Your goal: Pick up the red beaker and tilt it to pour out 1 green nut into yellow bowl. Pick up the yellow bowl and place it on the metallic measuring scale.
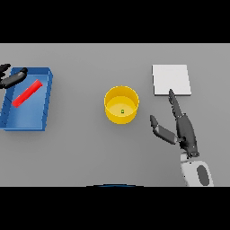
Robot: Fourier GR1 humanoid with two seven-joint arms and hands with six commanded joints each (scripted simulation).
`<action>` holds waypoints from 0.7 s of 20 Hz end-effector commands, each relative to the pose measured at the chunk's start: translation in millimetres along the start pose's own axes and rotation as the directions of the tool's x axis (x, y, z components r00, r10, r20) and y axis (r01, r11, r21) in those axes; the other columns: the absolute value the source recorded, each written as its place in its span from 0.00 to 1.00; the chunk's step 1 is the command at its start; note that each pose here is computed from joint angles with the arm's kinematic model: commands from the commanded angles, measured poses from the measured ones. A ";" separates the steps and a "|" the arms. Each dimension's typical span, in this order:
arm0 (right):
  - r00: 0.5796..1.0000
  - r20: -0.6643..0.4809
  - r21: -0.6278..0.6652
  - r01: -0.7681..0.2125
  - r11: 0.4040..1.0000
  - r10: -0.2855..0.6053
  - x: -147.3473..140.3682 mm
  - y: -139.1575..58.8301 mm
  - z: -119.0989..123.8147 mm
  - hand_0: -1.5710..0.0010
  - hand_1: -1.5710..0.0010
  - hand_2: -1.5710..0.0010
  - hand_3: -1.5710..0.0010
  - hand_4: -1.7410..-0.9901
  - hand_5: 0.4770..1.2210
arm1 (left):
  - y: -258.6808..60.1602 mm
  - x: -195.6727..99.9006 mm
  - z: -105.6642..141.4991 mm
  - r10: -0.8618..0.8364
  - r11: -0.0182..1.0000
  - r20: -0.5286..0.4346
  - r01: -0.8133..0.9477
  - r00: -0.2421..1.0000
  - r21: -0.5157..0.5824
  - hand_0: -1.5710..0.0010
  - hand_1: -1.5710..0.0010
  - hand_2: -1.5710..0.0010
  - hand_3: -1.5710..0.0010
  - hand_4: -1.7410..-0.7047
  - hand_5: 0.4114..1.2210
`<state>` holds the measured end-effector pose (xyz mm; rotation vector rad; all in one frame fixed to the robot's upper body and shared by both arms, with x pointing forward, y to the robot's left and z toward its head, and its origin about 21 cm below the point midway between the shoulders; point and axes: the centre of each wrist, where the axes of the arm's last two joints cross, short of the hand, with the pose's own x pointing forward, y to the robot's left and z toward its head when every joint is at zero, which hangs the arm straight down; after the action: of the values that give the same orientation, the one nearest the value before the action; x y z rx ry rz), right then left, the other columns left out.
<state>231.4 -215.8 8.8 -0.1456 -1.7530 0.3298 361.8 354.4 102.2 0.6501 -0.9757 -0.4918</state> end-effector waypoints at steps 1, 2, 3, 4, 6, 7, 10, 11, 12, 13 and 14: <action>1.000 -0.004 0.002 -0.001 1.000 0.001 -0.1 3.5 -0.5 1.00 1.00 1.00 1.00 0.78 0.25 | -2.6 1.0 -2.4 0.005 1.000 0.008 -0.005 1.000 0.007 0.92 0.93 0.93 0.93 0.91 0.27; 1.000 -0.005 -0.001 -0.008 1.000 0.008 1.7 2.5 -1.4 1.00 1.00 1.00 1.00 0.78 0.24 | -1.4 3.4 -1.9 0.003 1.000 0.034 -0.004 0.999 0.023 0.94 0.94 0.94 0.94 0.92 0.27; 1.000 -0.016 -0.009 -0.014 1.000 0.014 4.0 2.7 -1.7 1.00 1.00 1.00 1.00 0.80 0.22 | 0.4 5.0 -1.6 0.011 0.999 0.054 -0.013 0.998 0.031 0.95 0.95 0.96 0.95 0.93 0.27; 0.998 -0.037 -0.008 -0.059 0.998 0.059 8.5 3.4 -3.4 1.00 1.00 1.00 1.00 0.81 0.21 | 0.0 6.1 0.7 0.026 0.999 0.085 -0.029 0.996 0.029 0.96 0.96 0.96 0.96 0.93 0.27; 0.994 0.003 0.067 -0.110 0.992 0.110 12.1 0.7 -9.4 1.00 1.00 1.00 1.00 0.87 0.23 | -2.6 7.6 1.7 0.063 0.997 0.121 -0.068 0.991 0.037 0.97 0.98 0.98 0.98 0.92 0.29; 0.990 0.015 0.115 -0.143 0.983 0.142 13.4 -2.3 -16.4 1.00 1.00 1.00 1.00 0.88 0.25 | -5.2 6.7 2.3 0.076 0.996 0.132 -0.081 0.988 0.027 0.98 0.98 0.98 0.98 0.92 0.30; 0.931 0.075 0.245 -0.363 0.899 0.356 22.6 -7.3 -35.7 1.00 1.00 1.00 1.00 0.82 0.23 | -8.7 9.6 4.7 0.097 0.995 0.149 -0.100 0.984 0.015 0.99 0.99 0.99 0.99 0.91 0.31; 0.906 0.098 0.285 -0.422 0.861 0.412 26.1 -5.1 -40.8 1.00 1.00 1.00 1.00 0.82 0.22 | -9.0 10.2 4.9 0.099 0.995 0.140 -0.103 0.985 0.015 0.99 0.99 0.99 0.99 0.91 0.32; 0.866 0.158 0.305 -0.499 0.811 0.474 31.5 -6.1 -48.0 1.00 1.00 1.00 1.00 0.81 0.21 | -9.5 9.2 4.8 0.101 0.995 0.137 -0.103 0.985 0.008 0.99 0.99 0.99 0.99 0.91 0.33; 0.832 0.195 0.333 -0.554 0.763 0.519 31.3 -3.7 -53.9 1.00 1.00 1.00 1.00 0.80 0.20 | -11.0 12.9 4.7 0.104 0.994 0.141 -0.106 0.985 0.007 0.99 0.99 1.00 1.00 0.90 0.34; 0.788 0.242 0.366 -0.615 0.699 0.567 35.9 -4.0 -59.7 1.00 1.00 1.00 1.00 0.80 0.20 | -11.4 12.6 5.4 0.103 0.994 0.144 -0.105 0.984 0.006 1.00 1.00 1.00 1.00 0.90 0.34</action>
<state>282.6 -201.3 54.3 -0.3851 -1.6581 1.2189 362.2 336.5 104.0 0.5777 -1.1437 -0.4446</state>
